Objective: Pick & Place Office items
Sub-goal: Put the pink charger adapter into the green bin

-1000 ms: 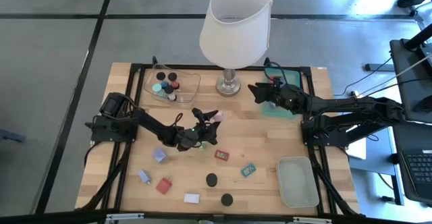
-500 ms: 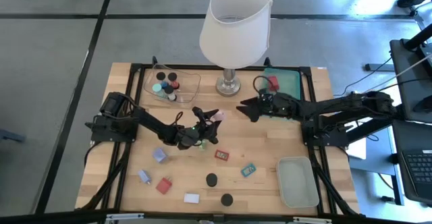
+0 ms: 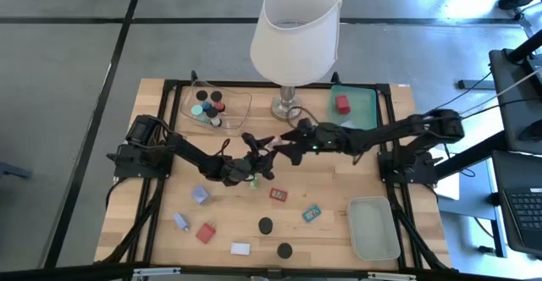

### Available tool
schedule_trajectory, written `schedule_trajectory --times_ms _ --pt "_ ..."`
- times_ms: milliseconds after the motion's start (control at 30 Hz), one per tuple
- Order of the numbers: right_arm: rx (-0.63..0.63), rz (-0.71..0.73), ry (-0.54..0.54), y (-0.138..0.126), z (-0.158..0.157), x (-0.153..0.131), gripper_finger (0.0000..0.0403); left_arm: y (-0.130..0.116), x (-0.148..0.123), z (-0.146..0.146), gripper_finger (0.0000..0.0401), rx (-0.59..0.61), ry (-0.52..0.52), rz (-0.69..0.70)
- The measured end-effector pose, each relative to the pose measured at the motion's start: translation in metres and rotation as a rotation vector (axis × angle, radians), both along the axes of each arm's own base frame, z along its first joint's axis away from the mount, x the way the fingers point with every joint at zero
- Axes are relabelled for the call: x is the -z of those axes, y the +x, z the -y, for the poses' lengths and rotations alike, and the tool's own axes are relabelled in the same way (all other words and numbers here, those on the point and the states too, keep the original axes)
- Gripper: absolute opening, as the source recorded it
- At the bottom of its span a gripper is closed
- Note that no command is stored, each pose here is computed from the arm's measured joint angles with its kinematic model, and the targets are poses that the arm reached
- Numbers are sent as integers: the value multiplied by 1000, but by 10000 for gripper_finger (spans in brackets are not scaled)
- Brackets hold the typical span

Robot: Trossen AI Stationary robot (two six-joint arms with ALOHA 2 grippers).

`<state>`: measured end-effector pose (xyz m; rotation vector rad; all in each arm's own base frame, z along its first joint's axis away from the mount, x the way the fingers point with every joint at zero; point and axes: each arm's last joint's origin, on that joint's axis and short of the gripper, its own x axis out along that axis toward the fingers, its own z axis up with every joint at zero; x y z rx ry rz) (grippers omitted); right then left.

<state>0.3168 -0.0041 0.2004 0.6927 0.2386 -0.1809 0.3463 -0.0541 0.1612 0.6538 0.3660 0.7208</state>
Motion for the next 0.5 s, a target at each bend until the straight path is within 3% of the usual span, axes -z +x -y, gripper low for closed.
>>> schedule_trajectory --times_ms 233,500 --pt "-36 -106 -36 21 -6 0 327 -1 0 0 196 -33 9 -5" --pt "16 -177 -59 19 -4 5 302 -2 2 0 196 -50 16 -23"
